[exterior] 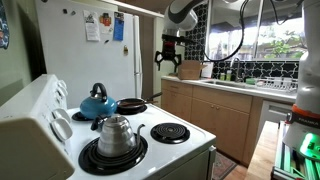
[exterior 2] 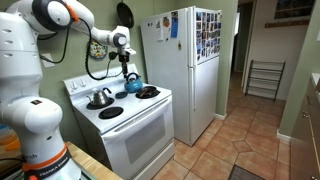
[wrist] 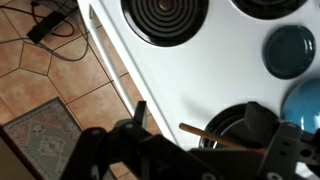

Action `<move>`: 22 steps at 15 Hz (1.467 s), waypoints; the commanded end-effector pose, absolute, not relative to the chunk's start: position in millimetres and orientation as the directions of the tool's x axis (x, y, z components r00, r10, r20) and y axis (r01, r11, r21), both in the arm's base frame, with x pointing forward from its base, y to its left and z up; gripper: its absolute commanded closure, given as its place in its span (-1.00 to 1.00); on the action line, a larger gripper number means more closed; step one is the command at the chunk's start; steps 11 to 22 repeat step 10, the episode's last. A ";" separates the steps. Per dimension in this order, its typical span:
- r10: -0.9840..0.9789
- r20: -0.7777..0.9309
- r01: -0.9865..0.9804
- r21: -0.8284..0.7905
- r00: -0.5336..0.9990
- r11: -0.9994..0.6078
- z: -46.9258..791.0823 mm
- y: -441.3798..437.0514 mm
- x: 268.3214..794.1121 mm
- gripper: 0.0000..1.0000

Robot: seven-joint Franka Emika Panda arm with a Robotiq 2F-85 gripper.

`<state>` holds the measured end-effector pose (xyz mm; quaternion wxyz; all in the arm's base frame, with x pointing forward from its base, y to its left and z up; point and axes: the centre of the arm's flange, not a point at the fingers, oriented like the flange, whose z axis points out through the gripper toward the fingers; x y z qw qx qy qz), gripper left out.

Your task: Move the pan from the left plate to the right plate

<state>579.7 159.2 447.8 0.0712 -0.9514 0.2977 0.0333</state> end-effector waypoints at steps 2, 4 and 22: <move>-0.360 -0.165 -0.367 -0.016 0.918 -0.930 441.9 122.7 476.4 -1.00; -0.264 -0.190 -0.264 0.025 0.946 -0.964 435.2 108.9 441.6 -1.00; -0.192 -0.211 -0.183 0.060 0.959 -0.981 422.3 103.7 430.0 -1.00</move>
